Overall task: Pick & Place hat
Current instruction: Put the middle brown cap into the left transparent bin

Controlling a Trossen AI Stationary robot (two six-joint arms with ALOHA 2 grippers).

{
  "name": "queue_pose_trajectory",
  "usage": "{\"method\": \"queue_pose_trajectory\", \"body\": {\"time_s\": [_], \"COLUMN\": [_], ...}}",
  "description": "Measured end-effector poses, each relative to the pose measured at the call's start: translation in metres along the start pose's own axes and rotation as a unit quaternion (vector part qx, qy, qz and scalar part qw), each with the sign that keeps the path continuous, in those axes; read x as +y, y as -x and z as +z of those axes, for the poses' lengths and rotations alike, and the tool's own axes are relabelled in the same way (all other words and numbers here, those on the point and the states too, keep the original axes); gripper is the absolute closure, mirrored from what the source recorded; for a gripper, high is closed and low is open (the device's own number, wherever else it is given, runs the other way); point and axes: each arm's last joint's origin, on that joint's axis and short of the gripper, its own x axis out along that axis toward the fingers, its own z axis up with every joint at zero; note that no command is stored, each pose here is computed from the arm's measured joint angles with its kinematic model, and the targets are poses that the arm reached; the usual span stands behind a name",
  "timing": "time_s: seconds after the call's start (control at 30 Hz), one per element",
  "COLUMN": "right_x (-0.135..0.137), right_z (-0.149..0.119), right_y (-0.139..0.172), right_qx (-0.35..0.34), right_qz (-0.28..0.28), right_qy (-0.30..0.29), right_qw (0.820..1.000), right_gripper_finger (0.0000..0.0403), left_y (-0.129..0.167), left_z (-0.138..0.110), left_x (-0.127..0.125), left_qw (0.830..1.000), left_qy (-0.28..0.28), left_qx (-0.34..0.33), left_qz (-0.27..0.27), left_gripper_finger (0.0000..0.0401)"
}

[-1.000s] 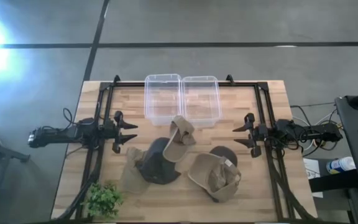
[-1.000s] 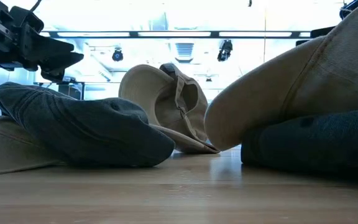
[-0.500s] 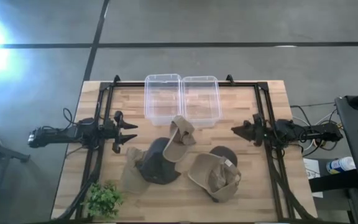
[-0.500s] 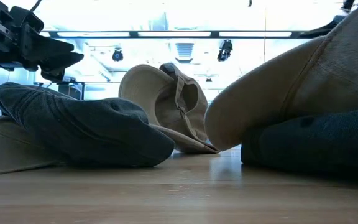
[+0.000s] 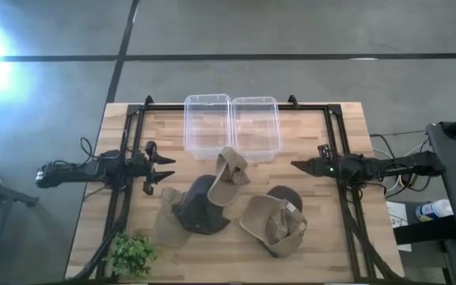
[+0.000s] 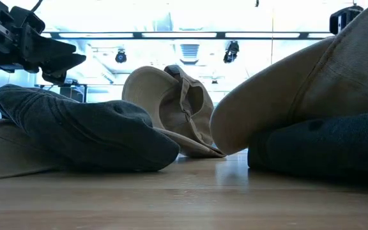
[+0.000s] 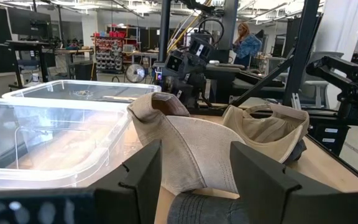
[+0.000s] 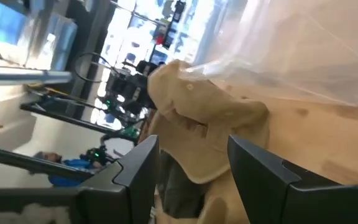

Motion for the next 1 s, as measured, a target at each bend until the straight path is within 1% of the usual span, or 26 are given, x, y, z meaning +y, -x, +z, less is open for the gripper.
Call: {"method": "queue_pose_trajectory", "body": {"time_s": [0.07,0.23,0.43,0.47,0.5,0.53,0.57,0.63,0.67,0.73,0.77,0.8,0.83,0.9,0.93,0.97,1.0], "right_x": [0.001,0.003,-0.005,-0.006,-0.008,-0.010,-0.011,-0.014,-0.016,-0.018,-0.019,-0.020,-0.021,-0.021,-0.021,-0.020,-0.019], "right_z": [0.000,-0.001,-0.006,-0.007,-0.007,-0.008,-0.009,-0.011,-0.011,-0.012,-0.013,-0.013,-0.014,-0.014,-0.014,-0.014,-0.013], "right_y": [-0.002,-0.006,-0.012,-0.013,-0.013,-0.014,-0.015,-0.017,-0.017,-0.018,-0.019,-0.019,-0.020,-0.020,-0.020,-0.020,-0.020], "right_qx": [0.001,-0.001,0.006,0.005,0.006,0.006,0.006,0.007,0.007,0.008,0.008,0.008,0.009,0.009,0.010,0.011,0.012], "right_qz": [0.002,0.011,-0.037,-0.046,-0.055,-0.063,-0.072,-0.087,-0.095,-0.108,-0.113,-0.117,-0.120,-0.124,-0.123,-0.122,-0.119], "right_qy": [-0.017,-0.091,-0.192,-0.202,-0.208,-0.211,-0.212,-0.214,-0.215,-0.212,-0.210,-0.209,-0.208,-0.203,-0.196,-0.189,-0.182], "right_qw": [1.000,0.996,0.981,0.978,0.977,0.975,0.975,0.973,0.972,0.971,0.971,0.971,0.971,0.971,0.973,0.974,0.976], "right_gripper_finger": [0.0216,0.0216,0.0216,0.0216,0.0216,0.0216,0.0216,0.0216,0.0216,0.0216,0.0216,0.0216,0.0216,0.0216,0.0216,0.0216,0.0216], "left_y": [0.000,0.000,0.000,0.000,0.000,0.000,0.001,0.001,0.002,0.002,0.002,0.002,0.002,0.002,0.003,0.003,0.003], "left_z": [0.000,0.000,0.001,0.004,0.006,0.010,0.013,0.017,0.018,0.020,0.020,0.020,0.020,0.020,0.020,0.020,0.021], "left_x": [0.000,0.000,0.000,0.000,0.000,-0.001,-0.001,-0.001,-0.001,-0.001,-0.001,-0.001,0.000,0.003,0.005,0.006,0.008], "left_qw": [1.000,1.000,1.000,1.000,0.998,0.993,0.983,0.950,0.931,0.893,0.877,0.864,0.857,0.848,0.840,0.828,0.811], "left_qy": [0.000,0.000,0.006,0.020,0.053,0.104,0.171,0.300,0.353,0.439,0.470,0.492,0.504,0.515,0.522,0.535,0.555], "left_qx": [0.000,0.000,-0.005,-0.018,-0.033,-0.049,-0.065,-0.081,-0.086,-0.090,-0.088,-0.090,-0.099,-0.126,-0.143,-0.160,-0.175], "left_qz": [0.000,0.000,0.000,-0.001,-0.003,-0.008,-0.017,-0.032,-0.040,-0.053,-0.055,-0.050,-0.037,0.002,0.025,0.047,0.061], "left_gripper_finger": [0.0218,0.0218,0.0218,0.0218,0.0218,0.0218,0.0218,0.0218,0.0218,0.0218,0.0218,0.0218,0.0218,0.0218,0.0218,0.0218,0.0218]}}
